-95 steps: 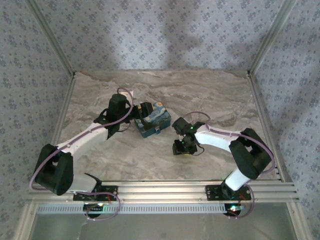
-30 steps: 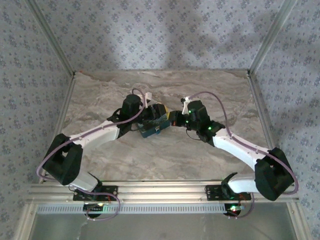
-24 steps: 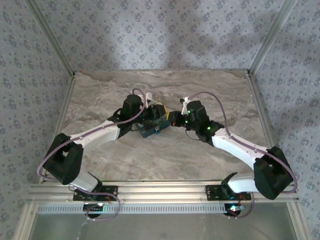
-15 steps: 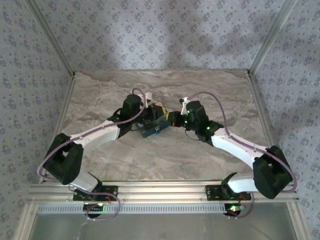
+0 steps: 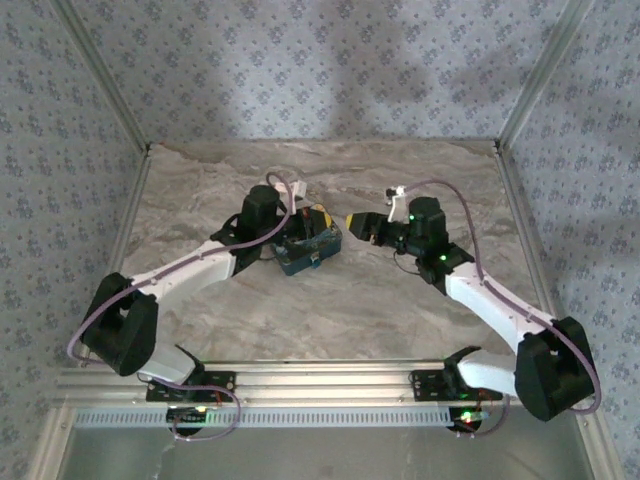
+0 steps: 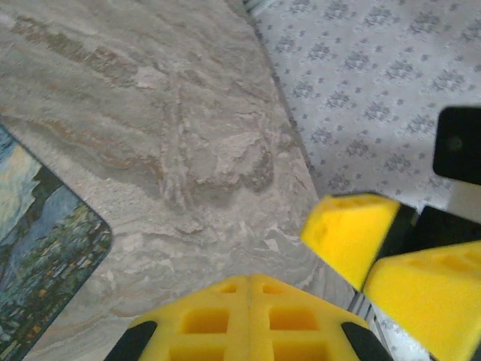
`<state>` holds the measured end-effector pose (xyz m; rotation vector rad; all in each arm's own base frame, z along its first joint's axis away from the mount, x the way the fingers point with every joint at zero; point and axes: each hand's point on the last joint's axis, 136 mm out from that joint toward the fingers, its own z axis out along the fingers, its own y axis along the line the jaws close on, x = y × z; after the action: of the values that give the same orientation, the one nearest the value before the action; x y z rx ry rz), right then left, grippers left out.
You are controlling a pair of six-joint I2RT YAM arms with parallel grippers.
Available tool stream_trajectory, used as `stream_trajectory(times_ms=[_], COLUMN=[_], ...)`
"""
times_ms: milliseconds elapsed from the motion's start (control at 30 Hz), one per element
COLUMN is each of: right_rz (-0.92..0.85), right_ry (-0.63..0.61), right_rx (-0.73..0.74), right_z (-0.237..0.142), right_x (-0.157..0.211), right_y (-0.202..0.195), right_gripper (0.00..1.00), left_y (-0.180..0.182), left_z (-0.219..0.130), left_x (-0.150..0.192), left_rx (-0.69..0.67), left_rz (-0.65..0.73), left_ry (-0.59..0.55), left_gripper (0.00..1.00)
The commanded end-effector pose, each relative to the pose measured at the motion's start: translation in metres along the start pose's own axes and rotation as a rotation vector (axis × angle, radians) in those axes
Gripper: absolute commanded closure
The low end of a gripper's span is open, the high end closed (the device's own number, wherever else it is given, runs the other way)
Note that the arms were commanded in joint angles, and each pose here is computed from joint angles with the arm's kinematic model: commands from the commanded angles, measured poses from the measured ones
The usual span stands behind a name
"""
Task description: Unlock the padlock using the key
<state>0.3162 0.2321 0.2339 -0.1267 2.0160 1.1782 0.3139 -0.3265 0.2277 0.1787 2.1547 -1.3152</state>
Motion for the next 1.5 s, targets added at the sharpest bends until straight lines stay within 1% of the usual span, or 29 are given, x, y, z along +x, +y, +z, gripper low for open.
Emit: stream_trajectory(times_ms=[0, 133, 300, 600, 800, 1000, 1200, 1333, 1400, 1433, 1467], right_rz=[-0.081, -0.101, -0.089, -0.077, -0.074, -0.071, -0.104, -0.104, -0.101, -0.101, -0.101], right_ry=[0.036, 0.094, 0.134, 0.183, 0.191, 0.183, 0.180, 0.186, 0.189, 0.192, 0.194], right_rx=[-0.229, -0.307, -0.325, -0.350, -0.350, -0.339, -0.330, -0.327, -0.317, -0.308, -0.295], right_z=[-0.007, -0.004, 0.002, 0.011, 0.013, 0.010, 0.008, 0.007, 0.007, 0.007, 0.007], right_x=[-0.001, 0.005, 0.012, 0.023, 0.025, 0.023, 0.024, 0.026, 0.027, 0.028, 0.028], right_y=[0.039, 0.050, 0.048, 0.047, 0.048, 0.048, 0.047, 0.047, 0.045, 0.043, 0.041], right_gripper=[0.44, 0.43, 0.45, 0.54, 0.63, 0.69, 0.81, 0.94, 0.98, 0.99, 1.00], left_y=[-0.040, -0.053, -0.057, -0.059, -0.058, -0.053, -0.049, -0.046, -0.046, -0.045, -0.043], left_z=[-0.013, -0.018, -0.020, -0.019, -0.019, -0.018, -0.018, -0.018, -0.019, -0.020, -0.021], left_x=[-0.008, -0.005, -0.004, -0.004, -0.004, -0.003, -0.003, -0.004, -0.006, -0.007, -0.008], left_rx=[0.111, 0.164, 0.181, 0.191, 0.186, 0.170, 0.154, 0.148, 0.146, 0.142, 0.134], left_rz=[0.140, 0.185, 0.193, 0.193, 0.191, 0.188, 0.183, 0.179, 0.178, 0.178, 0.176], left_ry=[0.011, 0.037, 0.041, 0.047, 0.048, 0.050, 0.049, 0.047, 0.044, 0.041, 0.039], left_gripper=[1.00, 1.00, 1.00, 1.00, 1.00, 1.00, 1.00, 1.00, 1.00, 0.98, 0.90])
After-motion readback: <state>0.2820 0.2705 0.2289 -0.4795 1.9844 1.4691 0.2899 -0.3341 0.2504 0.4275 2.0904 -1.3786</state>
